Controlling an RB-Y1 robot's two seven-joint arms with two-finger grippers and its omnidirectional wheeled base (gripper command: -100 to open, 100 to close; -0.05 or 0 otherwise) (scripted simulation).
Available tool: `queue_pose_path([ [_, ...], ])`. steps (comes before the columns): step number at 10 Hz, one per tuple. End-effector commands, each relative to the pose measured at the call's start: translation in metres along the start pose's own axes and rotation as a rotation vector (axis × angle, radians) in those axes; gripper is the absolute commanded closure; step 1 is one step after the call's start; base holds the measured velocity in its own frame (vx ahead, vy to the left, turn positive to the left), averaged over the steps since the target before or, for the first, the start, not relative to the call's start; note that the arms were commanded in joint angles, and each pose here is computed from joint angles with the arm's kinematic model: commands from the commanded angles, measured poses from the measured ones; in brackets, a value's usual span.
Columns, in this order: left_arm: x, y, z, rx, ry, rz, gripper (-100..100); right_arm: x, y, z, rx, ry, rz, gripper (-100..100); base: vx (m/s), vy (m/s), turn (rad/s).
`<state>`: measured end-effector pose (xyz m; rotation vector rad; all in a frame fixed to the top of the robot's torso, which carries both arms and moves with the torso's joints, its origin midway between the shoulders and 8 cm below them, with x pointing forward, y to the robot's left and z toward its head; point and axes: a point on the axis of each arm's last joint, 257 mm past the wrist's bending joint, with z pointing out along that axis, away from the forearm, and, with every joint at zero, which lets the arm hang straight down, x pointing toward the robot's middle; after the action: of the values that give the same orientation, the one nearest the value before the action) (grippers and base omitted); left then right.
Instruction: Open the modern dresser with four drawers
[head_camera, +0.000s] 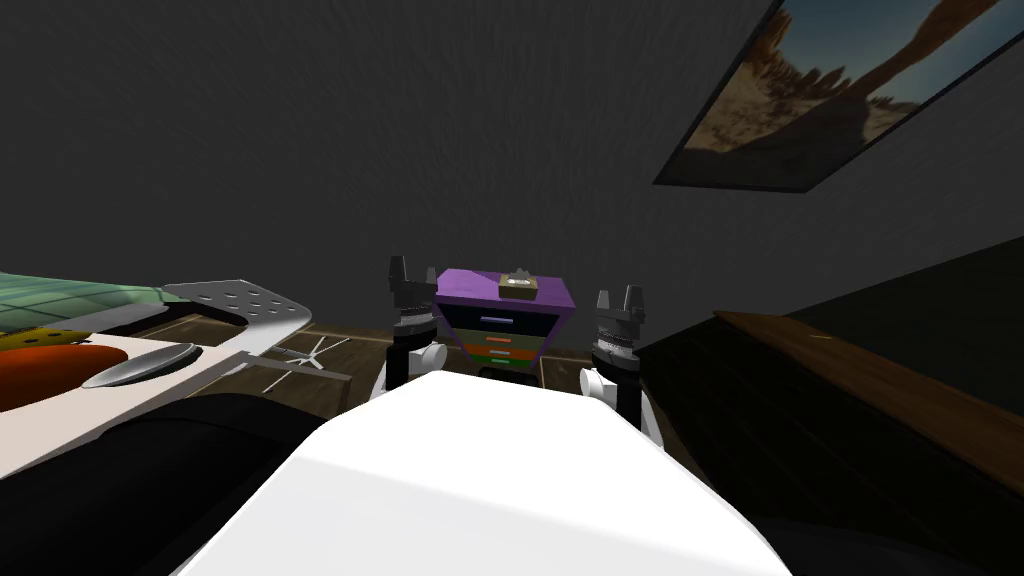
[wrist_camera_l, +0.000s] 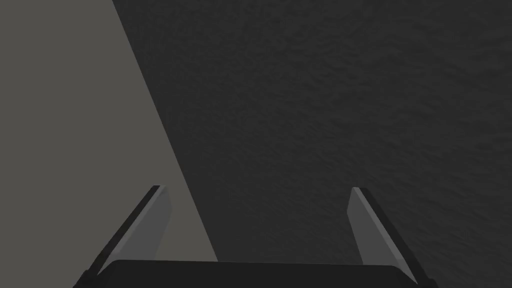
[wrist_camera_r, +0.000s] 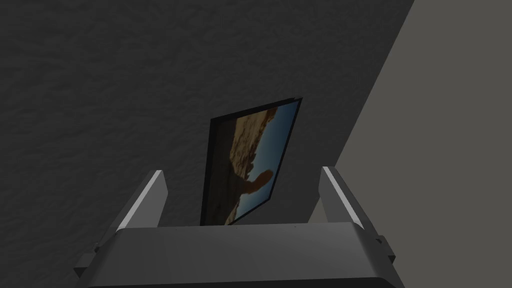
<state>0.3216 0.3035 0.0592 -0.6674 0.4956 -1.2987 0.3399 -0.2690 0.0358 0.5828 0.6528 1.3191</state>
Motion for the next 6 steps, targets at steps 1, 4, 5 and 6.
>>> queue_pose_path([
  [1,0.0000,0.0000,0.0000,0.000,0.000,0.000,0,0.0000,0.0000,0.0000,0.000,0.000,0.000,0,0.000,0.000,0.000],
  [4,0.0000,-0.0001,0.0000,0.000,0.000,0.000,0,0.0000,0.0001,0.0000,0.000,0.000,0.000,0,0.000,0.000,0.000],
  [5,0.0000,-0.0001,0.0000,0.000,0.000,0.000,0,0.0000,0.0001,0.0000,0.000,0.000,0.000,0,0.000,0.000,0.000],
  [6,0.0000,-0.0001,0.0000,0.000,0.000,0.000,0,0.0000,0.0001,0.0000,0.000,0.000,0.000,0,0.000,0.000,0.000],
])
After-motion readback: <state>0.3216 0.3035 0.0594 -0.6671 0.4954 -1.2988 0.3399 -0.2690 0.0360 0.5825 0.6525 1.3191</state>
